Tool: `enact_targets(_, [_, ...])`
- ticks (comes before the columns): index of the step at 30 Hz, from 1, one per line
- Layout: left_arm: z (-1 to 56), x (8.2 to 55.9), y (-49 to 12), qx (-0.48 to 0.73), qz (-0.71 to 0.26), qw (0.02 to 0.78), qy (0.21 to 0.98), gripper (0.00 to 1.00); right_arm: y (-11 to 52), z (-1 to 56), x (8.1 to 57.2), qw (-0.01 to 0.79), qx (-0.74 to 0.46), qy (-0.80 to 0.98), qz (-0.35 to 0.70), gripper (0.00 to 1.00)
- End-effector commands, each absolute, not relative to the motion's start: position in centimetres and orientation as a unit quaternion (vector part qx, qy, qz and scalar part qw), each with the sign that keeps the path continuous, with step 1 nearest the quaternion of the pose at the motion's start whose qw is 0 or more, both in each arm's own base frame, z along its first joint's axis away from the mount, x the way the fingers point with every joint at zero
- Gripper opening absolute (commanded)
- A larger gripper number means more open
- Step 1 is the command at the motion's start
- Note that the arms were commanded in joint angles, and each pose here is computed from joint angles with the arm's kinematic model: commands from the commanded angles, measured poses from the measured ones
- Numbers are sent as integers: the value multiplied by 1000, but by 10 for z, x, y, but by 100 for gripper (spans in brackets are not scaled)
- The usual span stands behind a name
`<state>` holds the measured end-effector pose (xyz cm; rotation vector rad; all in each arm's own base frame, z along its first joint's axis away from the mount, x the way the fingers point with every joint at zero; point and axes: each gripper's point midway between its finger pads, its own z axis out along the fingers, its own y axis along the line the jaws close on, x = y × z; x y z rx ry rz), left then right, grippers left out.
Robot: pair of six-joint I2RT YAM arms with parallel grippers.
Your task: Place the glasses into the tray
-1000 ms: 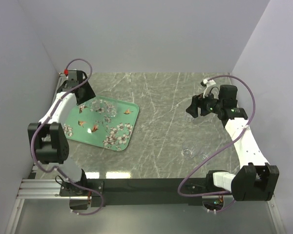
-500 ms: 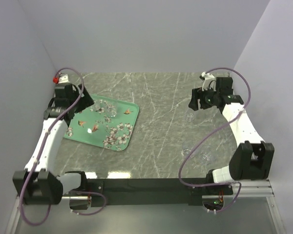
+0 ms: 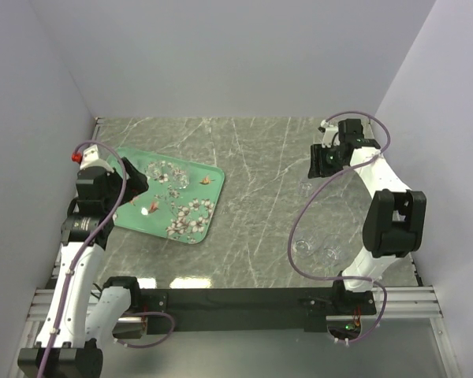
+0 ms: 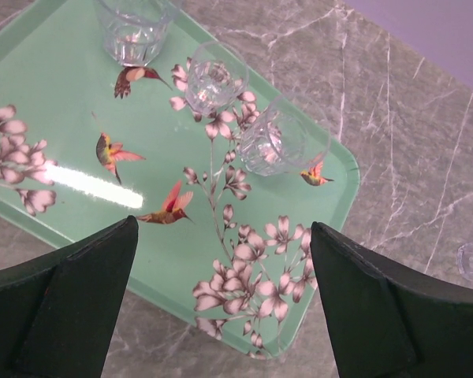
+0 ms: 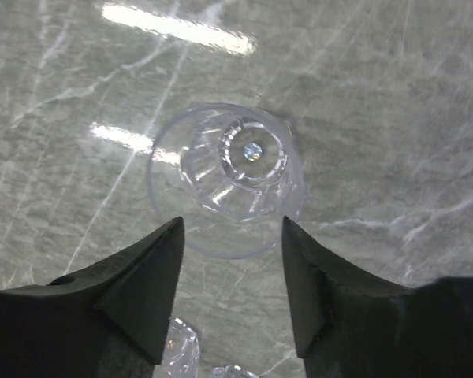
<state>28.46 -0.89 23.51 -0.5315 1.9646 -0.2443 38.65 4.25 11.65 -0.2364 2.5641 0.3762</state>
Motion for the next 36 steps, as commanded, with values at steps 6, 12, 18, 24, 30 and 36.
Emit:
enact_targets(6, [230, 270, -8, -237, -107, 524, 811, 97, 20, 112, 403, 266, -57, 958, 91, 49])
enact_targets(12, [230, 271, -8, -237, -108, 523, 812, 97, 19, 99, 404, 253, -54, 962, 88, 43])
enact_targets(18, [231, 273, -9, -237, -112, 524, 811, 97, 17, 91, 405, 249, -54, 964, 81, 30])
enact_targets(24, [231, 272, -11, -236, -116, 523, 810, 97, 15, 91, 406, 254, -62, 963, 73, 5])
enact_targets(30, [231, 271, -11, -238, -117, 524, 810, 97, 23, 103, 407, 268, -96, 954, 93, 0])
enact_targets(36, [232, 269, -11, -239, -119, 525, 808, 97, 55, 135, 409, 284, -169, 930, 162, 0])
